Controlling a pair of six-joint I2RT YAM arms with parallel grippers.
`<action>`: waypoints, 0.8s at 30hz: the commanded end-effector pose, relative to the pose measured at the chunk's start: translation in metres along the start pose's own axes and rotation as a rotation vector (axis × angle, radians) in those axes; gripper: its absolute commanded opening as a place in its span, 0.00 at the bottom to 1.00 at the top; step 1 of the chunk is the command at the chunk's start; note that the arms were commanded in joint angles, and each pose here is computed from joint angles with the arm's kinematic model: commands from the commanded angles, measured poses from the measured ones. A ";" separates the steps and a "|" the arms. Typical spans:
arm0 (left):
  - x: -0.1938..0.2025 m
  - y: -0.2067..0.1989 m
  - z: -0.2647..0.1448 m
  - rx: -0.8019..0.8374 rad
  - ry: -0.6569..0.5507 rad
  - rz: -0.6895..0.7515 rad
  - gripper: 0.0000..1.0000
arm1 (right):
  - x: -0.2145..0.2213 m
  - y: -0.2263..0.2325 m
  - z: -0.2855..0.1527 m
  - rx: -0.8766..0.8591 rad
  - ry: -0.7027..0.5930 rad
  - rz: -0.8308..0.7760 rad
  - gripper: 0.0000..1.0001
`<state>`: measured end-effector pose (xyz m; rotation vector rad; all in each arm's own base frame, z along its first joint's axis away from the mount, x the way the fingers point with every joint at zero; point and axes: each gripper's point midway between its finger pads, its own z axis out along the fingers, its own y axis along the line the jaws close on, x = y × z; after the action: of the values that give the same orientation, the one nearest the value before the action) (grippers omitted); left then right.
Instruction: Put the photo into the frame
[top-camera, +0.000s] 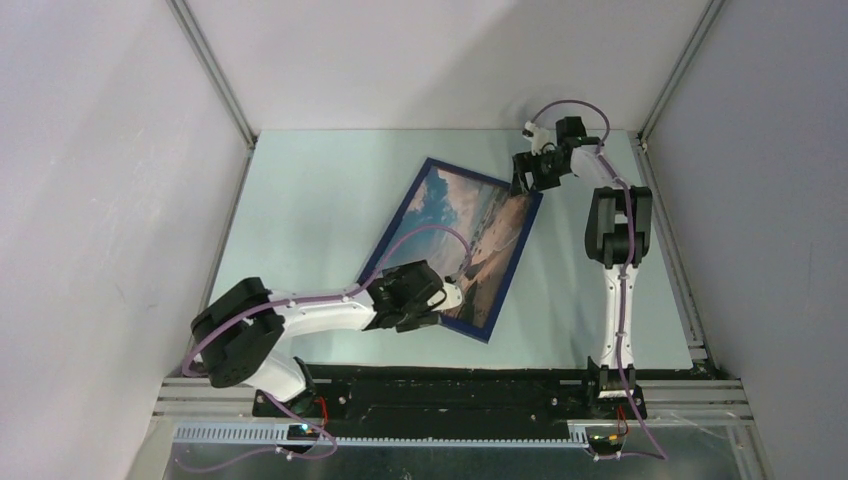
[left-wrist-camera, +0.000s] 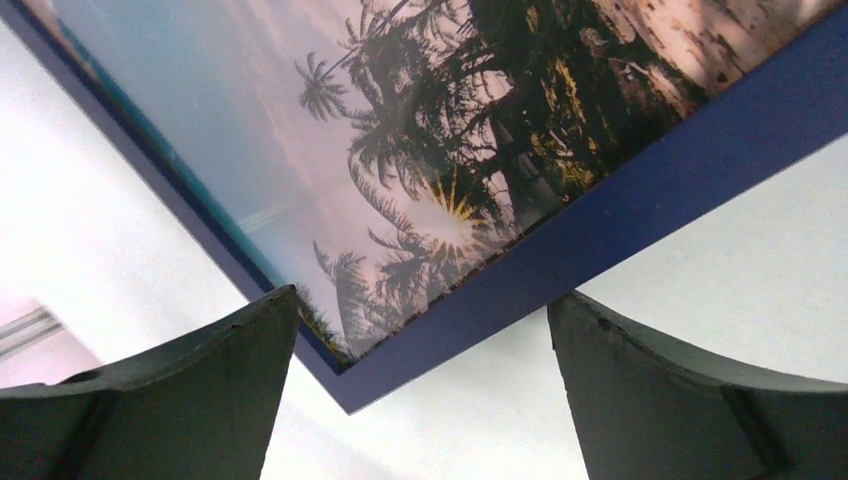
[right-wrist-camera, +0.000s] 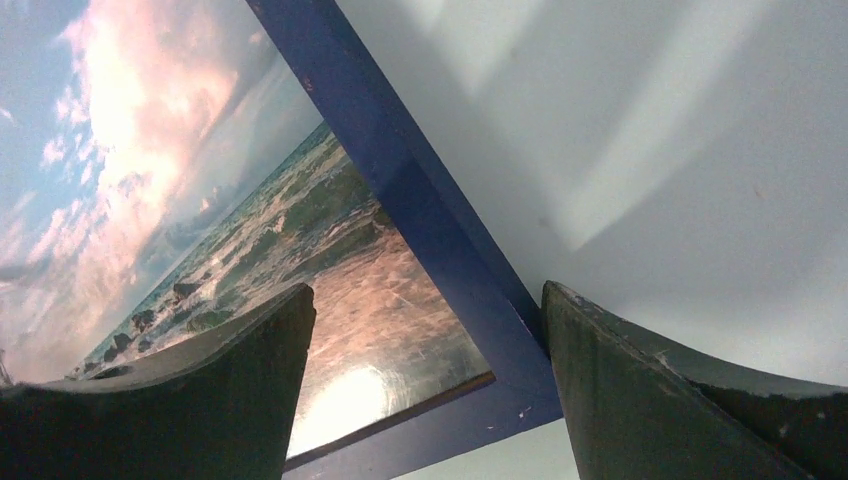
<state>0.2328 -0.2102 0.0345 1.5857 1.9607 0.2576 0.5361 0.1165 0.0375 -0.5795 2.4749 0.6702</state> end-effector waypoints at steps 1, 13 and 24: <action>0.005 0.015 0.019 -0.125 0.053 0.005 1.00 | 0.040 0.024 -0.027 -0.053 0.103 0.117 0.86; 0.038 0.046 0.022 -0.213 0.142 -0.073 1.00 | 0.106 0.045 -0.065 -0.020 0.223 0.166 0.86; 0.066 0.056 0.030 -0.215 0.221 -0.146 1.00 | 0.169 0.074 -0.078 -0.034 0.351 0.185 0.88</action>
<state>0.2915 -0.1310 0.0417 1.3465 2.0552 0.7126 0.4076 0.0562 0.0302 -0.5066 2.7082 0.5304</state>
